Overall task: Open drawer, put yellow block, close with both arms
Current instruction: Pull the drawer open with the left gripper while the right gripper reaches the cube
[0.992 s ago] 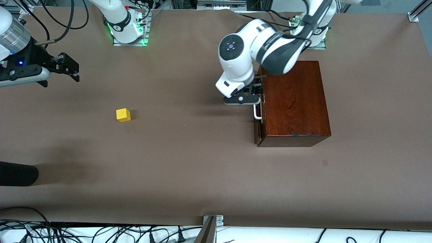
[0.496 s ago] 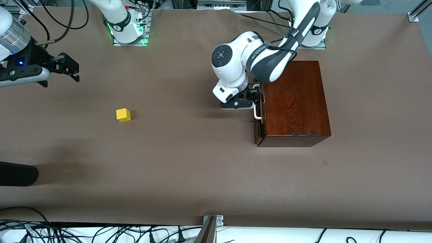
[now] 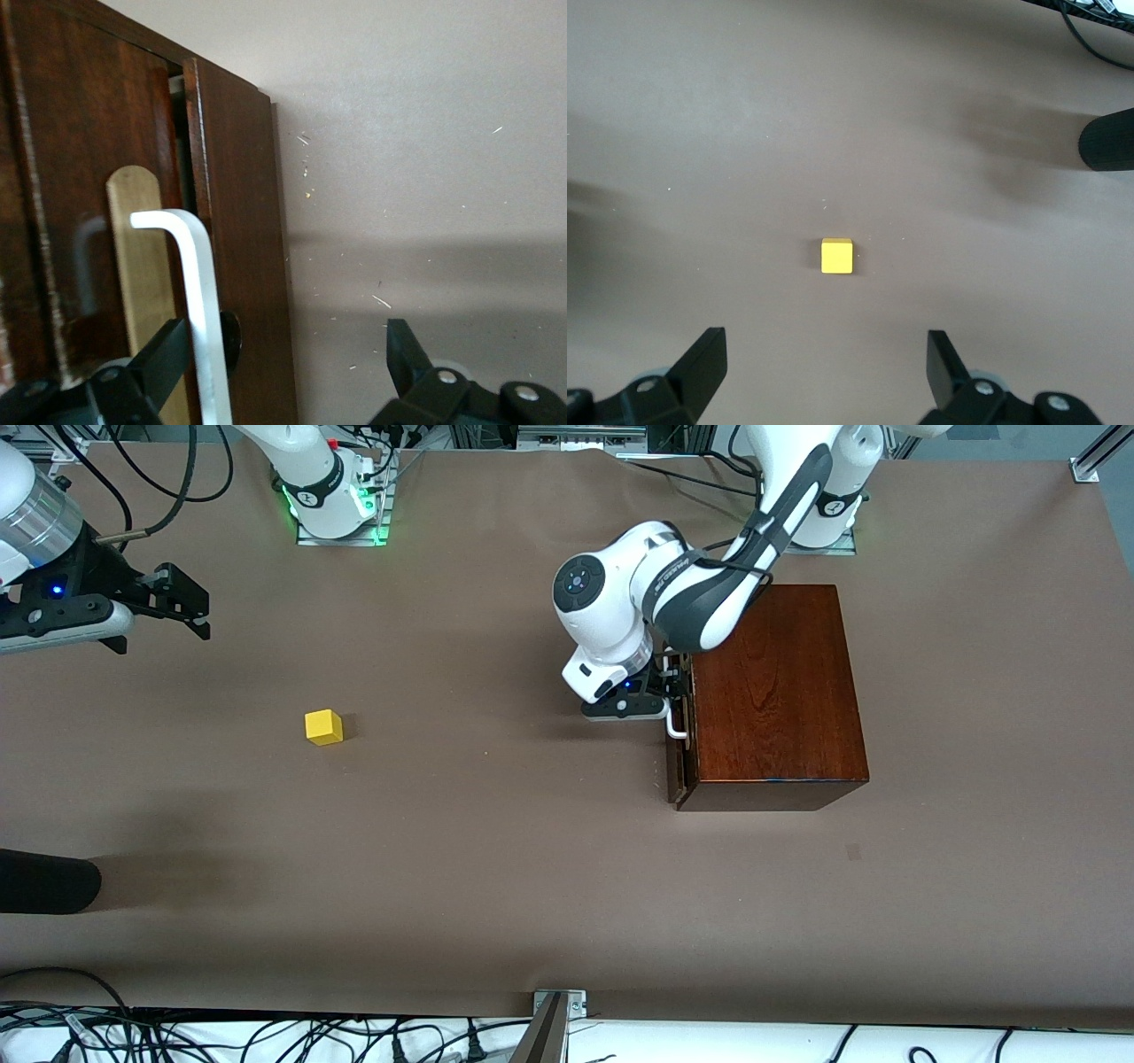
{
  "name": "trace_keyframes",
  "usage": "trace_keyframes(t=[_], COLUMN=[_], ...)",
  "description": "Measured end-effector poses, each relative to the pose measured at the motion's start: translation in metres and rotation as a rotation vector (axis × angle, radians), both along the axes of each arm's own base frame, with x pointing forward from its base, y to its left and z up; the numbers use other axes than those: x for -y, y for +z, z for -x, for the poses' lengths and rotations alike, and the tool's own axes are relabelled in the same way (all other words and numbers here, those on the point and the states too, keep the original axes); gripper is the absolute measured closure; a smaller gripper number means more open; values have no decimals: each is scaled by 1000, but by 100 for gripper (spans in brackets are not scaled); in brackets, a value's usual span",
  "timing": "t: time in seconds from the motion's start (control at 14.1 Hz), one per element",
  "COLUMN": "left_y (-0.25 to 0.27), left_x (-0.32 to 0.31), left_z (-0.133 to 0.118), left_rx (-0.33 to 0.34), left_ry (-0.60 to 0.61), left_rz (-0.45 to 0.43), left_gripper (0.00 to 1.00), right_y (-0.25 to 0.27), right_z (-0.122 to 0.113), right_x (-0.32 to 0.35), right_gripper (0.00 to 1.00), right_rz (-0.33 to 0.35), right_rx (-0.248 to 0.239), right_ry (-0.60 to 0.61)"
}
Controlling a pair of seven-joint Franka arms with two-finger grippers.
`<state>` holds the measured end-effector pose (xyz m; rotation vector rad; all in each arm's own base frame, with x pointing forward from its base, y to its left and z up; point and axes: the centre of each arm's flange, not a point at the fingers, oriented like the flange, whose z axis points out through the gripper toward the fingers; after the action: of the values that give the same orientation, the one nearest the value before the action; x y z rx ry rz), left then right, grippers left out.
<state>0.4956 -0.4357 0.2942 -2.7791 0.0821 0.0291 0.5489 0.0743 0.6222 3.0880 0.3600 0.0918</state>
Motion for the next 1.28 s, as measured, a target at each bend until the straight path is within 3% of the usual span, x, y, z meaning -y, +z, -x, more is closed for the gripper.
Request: trace_keyframes(t=[0.43, 0.92, 1.28], left_y=[-21, -23, -9], left_x=[2, 38, 66], left_z=[0, 13, 16], left_rx=[-6, 104, 120], left_ry=[13, 75, 86], left_rz=[1, 101, 181], left_gripper=[0, 0, 0], right_y=[-2, -16, -52], right_z=[0, -8, -32], right_x=[-6, -6, -9], right_gripper=[0, 0, 0], right_rz=[-7, -3, 2], right_rx=[-3, -27, -42], right_ry=[9, 8, 7])
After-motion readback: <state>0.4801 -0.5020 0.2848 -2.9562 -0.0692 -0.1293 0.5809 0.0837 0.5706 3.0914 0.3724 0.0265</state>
